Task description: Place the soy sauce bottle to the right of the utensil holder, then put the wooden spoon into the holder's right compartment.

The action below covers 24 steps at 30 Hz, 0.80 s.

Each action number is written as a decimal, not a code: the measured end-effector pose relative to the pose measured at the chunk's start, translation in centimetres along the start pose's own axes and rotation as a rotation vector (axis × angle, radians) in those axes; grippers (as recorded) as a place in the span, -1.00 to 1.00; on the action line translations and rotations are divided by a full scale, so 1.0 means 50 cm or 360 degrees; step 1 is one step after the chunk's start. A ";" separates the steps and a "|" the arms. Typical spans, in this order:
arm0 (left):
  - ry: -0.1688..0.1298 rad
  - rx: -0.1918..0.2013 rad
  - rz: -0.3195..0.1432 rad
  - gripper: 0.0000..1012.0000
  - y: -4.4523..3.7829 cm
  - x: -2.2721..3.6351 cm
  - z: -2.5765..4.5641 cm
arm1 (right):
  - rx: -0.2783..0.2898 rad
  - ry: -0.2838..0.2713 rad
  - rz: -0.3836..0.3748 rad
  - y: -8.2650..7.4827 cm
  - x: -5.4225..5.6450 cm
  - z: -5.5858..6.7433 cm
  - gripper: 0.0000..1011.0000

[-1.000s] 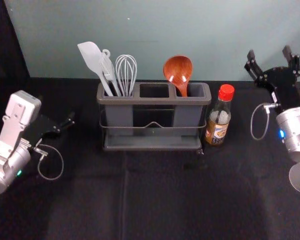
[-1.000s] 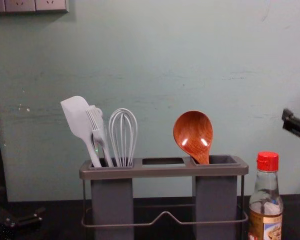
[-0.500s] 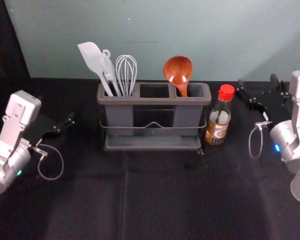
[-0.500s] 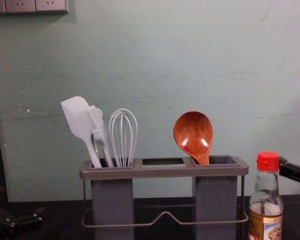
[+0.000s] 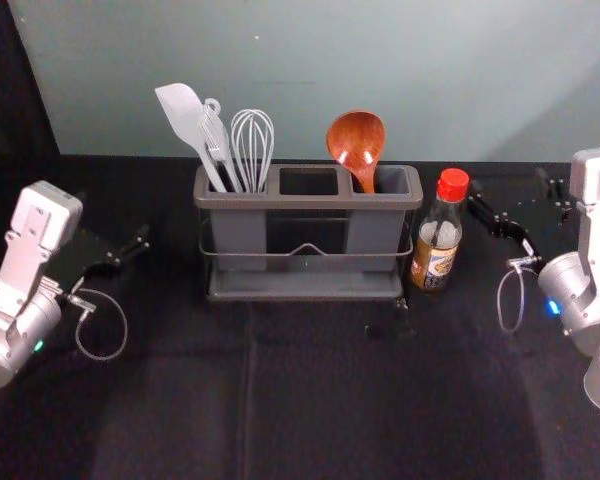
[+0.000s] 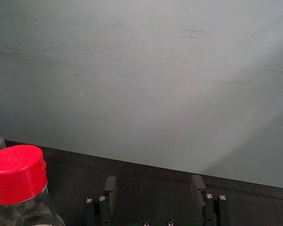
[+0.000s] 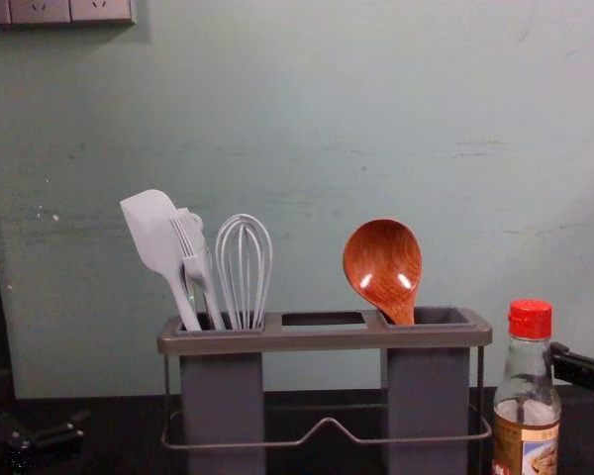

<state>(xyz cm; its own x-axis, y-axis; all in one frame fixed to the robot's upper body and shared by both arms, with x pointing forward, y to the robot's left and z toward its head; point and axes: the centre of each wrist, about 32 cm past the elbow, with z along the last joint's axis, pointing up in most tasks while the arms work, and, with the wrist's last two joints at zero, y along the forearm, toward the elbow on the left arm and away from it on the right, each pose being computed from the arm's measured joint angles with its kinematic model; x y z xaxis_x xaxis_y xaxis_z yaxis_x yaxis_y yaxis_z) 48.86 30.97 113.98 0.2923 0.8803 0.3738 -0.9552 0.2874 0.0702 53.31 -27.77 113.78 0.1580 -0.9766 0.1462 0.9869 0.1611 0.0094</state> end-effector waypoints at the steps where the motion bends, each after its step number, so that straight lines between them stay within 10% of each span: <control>1: 0.0000 0.0000 0.0000 0.99 0.000 0.000 0.000 | -0.0001 -0.0002 0.0001 0.000 0.001 0.000 0.99; 24: 0.0000 0.0000 0.0000 0.99 0.000 0.000 0.000 | -0.0044 -0.0112 0.0172 -0.016 0.075 0.006 0.99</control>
<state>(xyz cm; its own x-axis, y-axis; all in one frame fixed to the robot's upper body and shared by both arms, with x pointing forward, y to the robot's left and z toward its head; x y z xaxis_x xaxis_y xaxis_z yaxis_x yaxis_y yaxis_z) 48.86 30.97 113.98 0.2923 0.8803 0.3737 -0.9553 0.2873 0.0703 53.08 -31.51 114.62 0.2614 -0.9412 0.2142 0.9650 0.2596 -0.0371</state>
